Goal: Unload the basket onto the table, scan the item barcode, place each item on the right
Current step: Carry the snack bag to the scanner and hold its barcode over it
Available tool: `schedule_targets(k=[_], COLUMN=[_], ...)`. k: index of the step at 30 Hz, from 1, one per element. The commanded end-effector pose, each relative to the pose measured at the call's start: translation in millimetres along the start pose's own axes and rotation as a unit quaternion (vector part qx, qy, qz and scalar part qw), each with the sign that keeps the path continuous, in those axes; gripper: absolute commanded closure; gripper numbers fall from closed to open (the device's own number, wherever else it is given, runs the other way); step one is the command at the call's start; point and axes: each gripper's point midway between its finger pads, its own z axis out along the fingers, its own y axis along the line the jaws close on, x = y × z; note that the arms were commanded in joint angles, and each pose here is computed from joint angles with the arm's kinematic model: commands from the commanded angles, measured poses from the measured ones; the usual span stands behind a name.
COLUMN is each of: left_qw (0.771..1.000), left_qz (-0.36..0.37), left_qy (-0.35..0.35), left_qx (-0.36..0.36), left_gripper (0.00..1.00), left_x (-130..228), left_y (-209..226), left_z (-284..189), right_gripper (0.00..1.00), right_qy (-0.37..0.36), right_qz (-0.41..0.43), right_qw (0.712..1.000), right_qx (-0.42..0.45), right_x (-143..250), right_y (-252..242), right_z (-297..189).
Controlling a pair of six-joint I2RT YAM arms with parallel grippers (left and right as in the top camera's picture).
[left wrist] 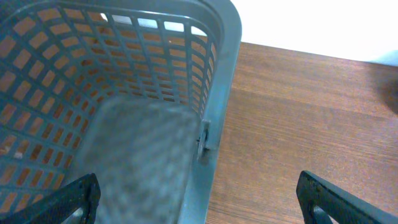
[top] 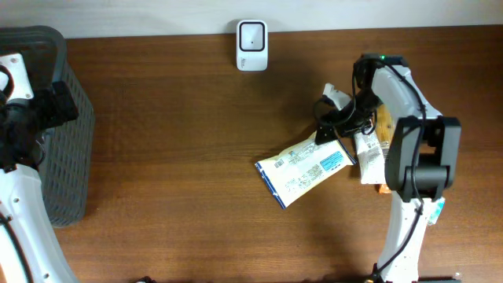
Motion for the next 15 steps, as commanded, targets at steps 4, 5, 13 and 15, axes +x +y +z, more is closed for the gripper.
schedule_targets(k=[4, 5, 13, 15], left_qw=[1.000, 1.000, 1.000, 1.000], left_qz=[0.008, 0.008, 0.008, 0.008], left_qy=[-0.008, -0.008, -0.008, -0.008], left_qx=[0.000, 0.000, 0.000, 0.000], left_gripper=[0.01, 0.01, 0.01, 0.01], left_x=[-4, -4, -4, -4], left_y=[1, 1, 1, 1], left_z=[-5, -5, -5, -5], right_gripper=[0.14, 0.24, 0.96, 0.96], right_qy=[0.042, 0.051, -0.016, -0.081], right_qz=[0.017, 0.023, 0.092, 0.064], right_qw=[0.995, 0.994, 0.972, 0.955], right_qx=[-0.088, -0.097, -0.215, -0.278], right_x=[29, 41, 24, -3], right_y=[22, 23, 56, 89], right_z=[56, 71, 77, 30])
